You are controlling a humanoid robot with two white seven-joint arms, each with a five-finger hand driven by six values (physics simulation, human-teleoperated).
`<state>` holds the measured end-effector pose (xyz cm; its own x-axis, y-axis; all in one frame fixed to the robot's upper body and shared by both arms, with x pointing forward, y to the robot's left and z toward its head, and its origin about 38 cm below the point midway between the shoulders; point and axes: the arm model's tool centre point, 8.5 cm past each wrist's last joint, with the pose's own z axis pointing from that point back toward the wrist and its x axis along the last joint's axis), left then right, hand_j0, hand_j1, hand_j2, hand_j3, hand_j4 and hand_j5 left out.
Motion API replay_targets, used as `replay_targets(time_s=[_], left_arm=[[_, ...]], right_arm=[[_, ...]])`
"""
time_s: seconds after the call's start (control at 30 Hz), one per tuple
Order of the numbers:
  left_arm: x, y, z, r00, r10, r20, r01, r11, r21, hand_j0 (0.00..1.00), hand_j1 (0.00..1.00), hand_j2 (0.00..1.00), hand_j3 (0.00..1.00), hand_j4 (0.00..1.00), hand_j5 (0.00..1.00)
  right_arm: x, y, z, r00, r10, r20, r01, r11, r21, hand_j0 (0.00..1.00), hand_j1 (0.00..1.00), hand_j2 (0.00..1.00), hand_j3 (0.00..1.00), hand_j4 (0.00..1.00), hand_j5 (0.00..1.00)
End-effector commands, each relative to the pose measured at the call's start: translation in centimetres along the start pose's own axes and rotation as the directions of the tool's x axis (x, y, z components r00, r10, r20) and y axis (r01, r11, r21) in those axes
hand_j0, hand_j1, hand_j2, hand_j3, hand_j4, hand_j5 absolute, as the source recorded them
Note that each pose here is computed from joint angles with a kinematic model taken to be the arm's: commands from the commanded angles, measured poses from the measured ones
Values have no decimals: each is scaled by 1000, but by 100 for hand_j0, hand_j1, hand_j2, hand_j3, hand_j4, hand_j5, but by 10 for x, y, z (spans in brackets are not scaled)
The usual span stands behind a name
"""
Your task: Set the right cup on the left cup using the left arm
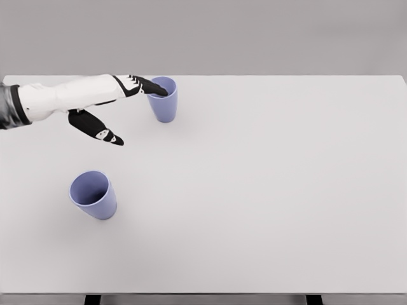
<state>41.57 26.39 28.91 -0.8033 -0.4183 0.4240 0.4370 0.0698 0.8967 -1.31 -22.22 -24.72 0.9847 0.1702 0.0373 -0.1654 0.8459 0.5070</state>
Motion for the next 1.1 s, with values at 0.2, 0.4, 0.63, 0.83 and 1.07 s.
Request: replay_targets(time_s=[0.2,0.4,0.63,0.83,1.07], left_arm=[[-35,18,-3,995,-29,-92,32,999,28,100,100,100,100,100,100],[-46,54,-4,988,-80,-129,95,989,115,100,100,100,100,100,100],[-61,57,-32,983,-116,-143,126,990,62,100,100,100,100,100,100],[-95,57,-31,964,-100,-245,78,992,-96,100,100,100,100,100,100],[-116,59,-53,954,-64,-292,49,997,-58,100,100,100,100,100,100]], right_arm=[[-9,2,0,1000,-12,-13,12,1000,3,100,100,100,100,100,100],[-8,2,0,1000,-13,-11,13,1000,2,100,100,100,100,100,100],[-8,2,0,1000,-13,-11,13,1000,2,100,100,100,100,100,100],[-8,2,0,1000,-13,-11,13,1000,2,100,100,100,100,100,100],[-8,2,0,1000,-13,-11,13,1000,2,100,100,100,100,100,100]])
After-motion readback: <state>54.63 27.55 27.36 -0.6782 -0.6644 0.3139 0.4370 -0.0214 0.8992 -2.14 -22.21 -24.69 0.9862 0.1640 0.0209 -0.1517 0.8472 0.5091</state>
